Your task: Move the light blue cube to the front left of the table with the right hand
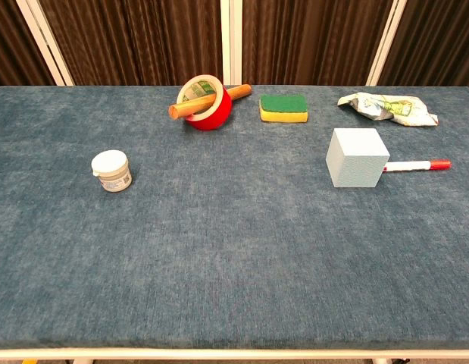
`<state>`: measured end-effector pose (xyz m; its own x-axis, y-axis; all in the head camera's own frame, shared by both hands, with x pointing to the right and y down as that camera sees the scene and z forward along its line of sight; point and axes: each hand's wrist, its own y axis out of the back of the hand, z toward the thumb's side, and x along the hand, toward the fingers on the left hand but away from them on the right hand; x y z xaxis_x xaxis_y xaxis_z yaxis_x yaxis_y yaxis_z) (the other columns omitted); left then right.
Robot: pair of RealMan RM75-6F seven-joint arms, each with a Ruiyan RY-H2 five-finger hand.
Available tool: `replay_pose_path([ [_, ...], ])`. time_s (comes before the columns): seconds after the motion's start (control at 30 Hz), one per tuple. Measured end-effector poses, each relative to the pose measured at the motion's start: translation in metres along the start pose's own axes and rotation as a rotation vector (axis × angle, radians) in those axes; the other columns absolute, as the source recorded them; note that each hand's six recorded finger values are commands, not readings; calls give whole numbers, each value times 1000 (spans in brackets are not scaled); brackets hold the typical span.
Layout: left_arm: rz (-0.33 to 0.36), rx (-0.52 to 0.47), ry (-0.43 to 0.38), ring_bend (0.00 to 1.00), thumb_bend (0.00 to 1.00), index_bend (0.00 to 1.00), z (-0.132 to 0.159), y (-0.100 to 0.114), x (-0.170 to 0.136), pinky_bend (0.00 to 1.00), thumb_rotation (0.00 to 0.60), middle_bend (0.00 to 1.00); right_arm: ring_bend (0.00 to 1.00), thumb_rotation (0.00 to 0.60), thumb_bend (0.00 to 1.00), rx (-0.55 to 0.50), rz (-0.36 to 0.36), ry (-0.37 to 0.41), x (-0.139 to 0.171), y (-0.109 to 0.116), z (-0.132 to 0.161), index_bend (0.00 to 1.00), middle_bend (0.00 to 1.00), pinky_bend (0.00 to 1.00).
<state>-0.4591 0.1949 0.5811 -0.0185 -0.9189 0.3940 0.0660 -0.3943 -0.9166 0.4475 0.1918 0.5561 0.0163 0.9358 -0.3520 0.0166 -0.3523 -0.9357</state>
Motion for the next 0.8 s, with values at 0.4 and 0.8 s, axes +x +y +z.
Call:
replay_pose_path([
  [0.4,13,-4,4,182,212,256,0,3,-4,294,600,264,164,600,205,-17,-2,4,1,2,-1,264,355,185],
  [0.8,19,-8,13,182,212,256,-2,7,-8,294,600,264,164,600,246,-5,30,70,-25,2,10,300,401,189],
])
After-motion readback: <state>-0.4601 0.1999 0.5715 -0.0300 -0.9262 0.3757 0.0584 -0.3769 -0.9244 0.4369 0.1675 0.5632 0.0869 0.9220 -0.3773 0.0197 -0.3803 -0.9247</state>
